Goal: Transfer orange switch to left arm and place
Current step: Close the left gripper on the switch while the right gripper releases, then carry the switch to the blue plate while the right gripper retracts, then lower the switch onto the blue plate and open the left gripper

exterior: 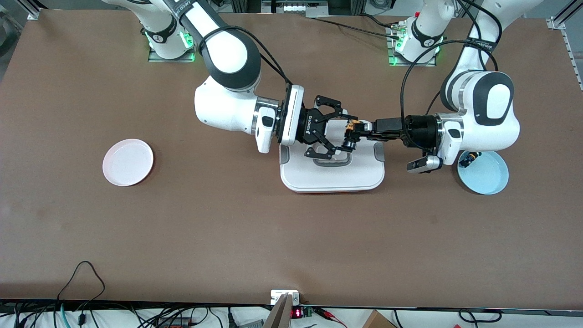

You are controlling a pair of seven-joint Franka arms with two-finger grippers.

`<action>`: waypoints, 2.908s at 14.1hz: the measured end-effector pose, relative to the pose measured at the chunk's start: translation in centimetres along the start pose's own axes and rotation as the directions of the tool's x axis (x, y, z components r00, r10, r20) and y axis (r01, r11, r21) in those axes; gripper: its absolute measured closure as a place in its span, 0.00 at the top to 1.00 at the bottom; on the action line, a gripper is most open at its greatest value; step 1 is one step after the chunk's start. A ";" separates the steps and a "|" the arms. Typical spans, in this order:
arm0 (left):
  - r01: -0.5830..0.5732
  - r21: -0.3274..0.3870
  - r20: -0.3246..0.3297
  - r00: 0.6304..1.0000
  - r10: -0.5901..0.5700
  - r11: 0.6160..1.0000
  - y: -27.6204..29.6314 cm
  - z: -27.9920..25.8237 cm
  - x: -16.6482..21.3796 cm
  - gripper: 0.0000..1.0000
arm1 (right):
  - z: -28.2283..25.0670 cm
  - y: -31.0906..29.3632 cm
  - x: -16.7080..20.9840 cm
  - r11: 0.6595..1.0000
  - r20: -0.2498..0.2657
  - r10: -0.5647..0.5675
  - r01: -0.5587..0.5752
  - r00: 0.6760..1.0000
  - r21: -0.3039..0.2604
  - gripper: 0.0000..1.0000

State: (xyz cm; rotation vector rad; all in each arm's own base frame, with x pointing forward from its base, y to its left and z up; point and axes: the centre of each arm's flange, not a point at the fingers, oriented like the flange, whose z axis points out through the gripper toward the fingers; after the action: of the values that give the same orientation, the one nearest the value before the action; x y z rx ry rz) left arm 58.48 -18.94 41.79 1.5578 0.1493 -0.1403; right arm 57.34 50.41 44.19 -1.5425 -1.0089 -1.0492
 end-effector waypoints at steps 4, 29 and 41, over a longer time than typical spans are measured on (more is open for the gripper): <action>-0.005 0.006 -0.014 1.000 0.005 1.000 0.1 -0.2 0.2 0.33 | -1.7 1.6 1.2 1.000 -0.020 -0.005 0.004 1.000 -0.021 1.00; -0.913 0.394 0.918 0.384 -0.100 0.111 -10.9 -24.2 5.3 0.33 | -44.1 15.6 1.6 0.923 0.238 -0.208 0.110 0.949 0.368 1.00; -0.996 -0.091 0.991 -0.091 -0.096 0.012 -20.0 -34.8 6.6 0.33 | -53.7 8.2 6.0 0.883 0.717 0.462 -0.188 0.522 -0.431 1.00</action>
State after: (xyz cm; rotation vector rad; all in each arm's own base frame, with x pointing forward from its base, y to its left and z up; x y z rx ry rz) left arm 61.08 15.76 20.63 2.0516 -2.2556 -0.2938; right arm 59.12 -2.97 55.79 -2.4706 -1.0836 -0.1531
